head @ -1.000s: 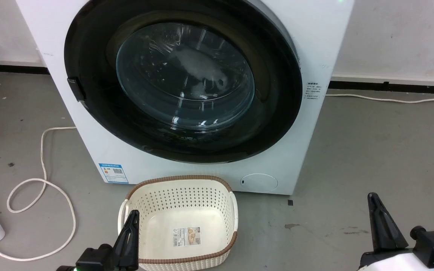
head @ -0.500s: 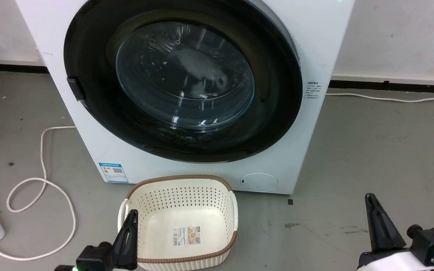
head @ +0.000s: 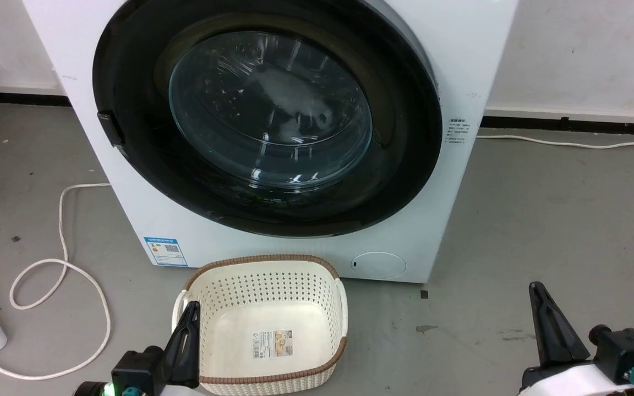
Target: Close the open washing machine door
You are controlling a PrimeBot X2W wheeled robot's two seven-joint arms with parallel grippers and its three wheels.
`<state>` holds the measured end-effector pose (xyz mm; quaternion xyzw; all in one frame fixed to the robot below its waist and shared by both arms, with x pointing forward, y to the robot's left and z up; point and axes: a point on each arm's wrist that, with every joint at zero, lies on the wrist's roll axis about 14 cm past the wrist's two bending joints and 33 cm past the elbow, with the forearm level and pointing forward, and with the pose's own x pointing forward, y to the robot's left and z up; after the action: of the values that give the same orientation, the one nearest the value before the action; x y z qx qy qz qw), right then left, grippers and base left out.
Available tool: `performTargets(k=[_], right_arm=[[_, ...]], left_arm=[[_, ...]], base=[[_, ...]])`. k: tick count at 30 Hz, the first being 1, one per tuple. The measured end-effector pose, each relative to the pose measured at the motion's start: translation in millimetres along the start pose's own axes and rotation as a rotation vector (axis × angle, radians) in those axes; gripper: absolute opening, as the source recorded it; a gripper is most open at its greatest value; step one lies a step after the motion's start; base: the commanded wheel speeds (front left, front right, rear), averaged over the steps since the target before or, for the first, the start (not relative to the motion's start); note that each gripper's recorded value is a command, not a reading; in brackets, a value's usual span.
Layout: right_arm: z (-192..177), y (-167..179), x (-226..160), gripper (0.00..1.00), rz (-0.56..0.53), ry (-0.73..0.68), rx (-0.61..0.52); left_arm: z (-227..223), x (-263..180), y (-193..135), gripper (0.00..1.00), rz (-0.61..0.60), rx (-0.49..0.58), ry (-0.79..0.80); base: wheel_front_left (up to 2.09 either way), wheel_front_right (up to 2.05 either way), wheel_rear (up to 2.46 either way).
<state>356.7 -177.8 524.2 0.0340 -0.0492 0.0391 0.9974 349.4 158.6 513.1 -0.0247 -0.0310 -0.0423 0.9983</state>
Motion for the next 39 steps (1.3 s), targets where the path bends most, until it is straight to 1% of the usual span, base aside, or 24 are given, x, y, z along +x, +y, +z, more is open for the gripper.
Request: performTargets(k=[39], right_arm=[[-4.4, 7.0, 5.3, 0.0, 0.027, 0.066, -0.051]], left_arm=[[1.7, 8.2, 9.6, 0.0, 0.037, 0.048, 0.046]], base=[[0.0, 0.0, 0.0]])
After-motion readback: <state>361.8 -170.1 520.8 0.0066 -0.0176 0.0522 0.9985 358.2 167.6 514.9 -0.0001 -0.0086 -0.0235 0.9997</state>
